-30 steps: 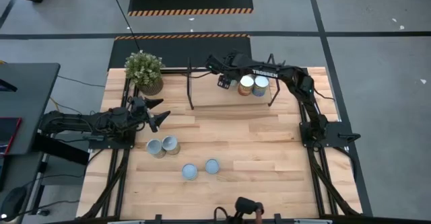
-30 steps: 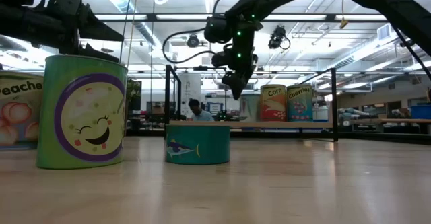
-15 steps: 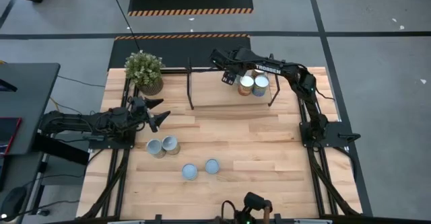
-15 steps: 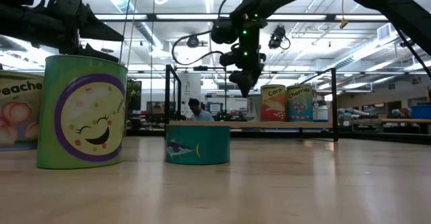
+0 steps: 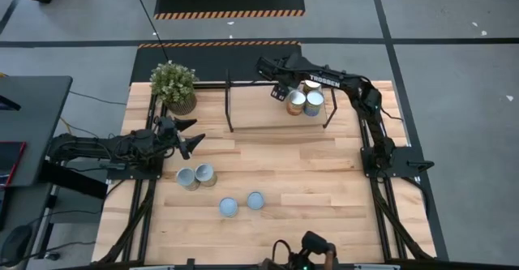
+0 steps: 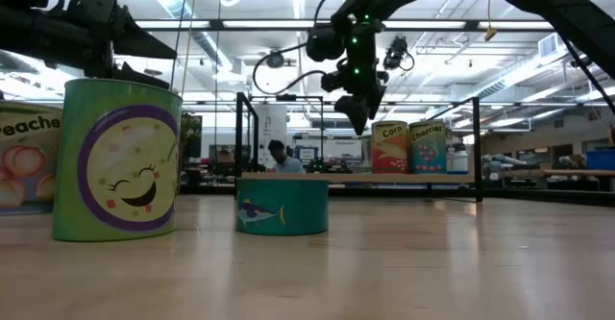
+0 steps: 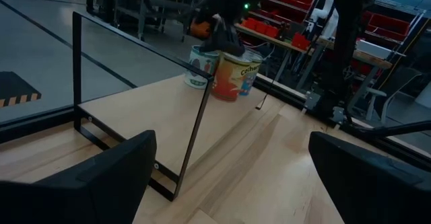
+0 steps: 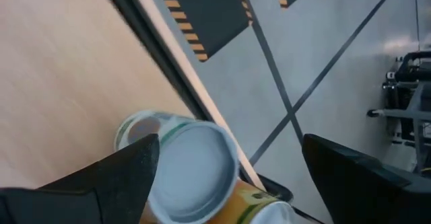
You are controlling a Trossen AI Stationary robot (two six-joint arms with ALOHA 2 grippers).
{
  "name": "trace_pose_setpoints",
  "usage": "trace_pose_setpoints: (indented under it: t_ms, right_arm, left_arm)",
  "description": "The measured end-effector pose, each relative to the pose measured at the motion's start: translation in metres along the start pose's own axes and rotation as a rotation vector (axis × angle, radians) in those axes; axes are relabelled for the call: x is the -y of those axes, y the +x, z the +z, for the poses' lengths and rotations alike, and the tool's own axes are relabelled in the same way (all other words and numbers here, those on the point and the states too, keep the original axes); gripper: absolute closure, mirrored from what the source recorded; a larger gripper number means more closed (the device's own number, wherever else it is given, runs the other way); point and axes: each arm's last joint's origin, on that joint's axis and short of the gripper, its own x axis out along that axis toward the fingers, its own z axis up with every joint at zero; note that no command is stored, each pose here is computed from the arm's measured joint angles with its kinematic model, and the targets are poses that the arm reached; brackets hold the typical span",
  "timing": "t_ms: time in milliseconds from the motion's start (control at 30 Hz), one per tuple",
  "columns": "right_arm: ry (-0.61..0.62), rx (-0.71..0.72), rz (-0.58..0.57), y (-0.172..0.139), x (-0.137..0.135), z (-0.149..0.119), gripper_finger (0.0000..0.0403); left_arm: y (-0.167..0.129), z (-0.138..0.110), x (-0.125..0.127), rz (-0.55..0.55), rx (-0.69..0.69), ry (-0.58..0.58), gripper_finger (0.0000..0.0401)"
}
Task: Pick and place cans onto a shelf
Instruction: Put the canned mixed vegetables on the shelf, then put the canned peaches on the shelf
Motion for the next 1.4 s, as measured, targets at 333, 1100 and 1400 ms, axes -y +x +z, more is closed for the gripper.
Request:
trace_pose_setpoints:
  t_ms: [333,1100,1400]
  right_arm:
    - [-0.002,0.054,0.076,-0.032,0.011,0.006,0.003]
    - [-0.414,0.562,0.598,-0.202,-0.194,-0.066,0.0055]
    - [-0.464,0.708,0.609,-0.206,-0.277,-0.131,0.0055]
  left_arm:
    - [0.0,0.0,0.0,-0.006,-0.003,-0.002,0.0005]
    - [-0.002,-0.008,0.013,-0.527,-0.02,0.11,0.0005]
    - [0.0,-0.007,0.011,-0.441,-0.019,-0.002,0.0005]
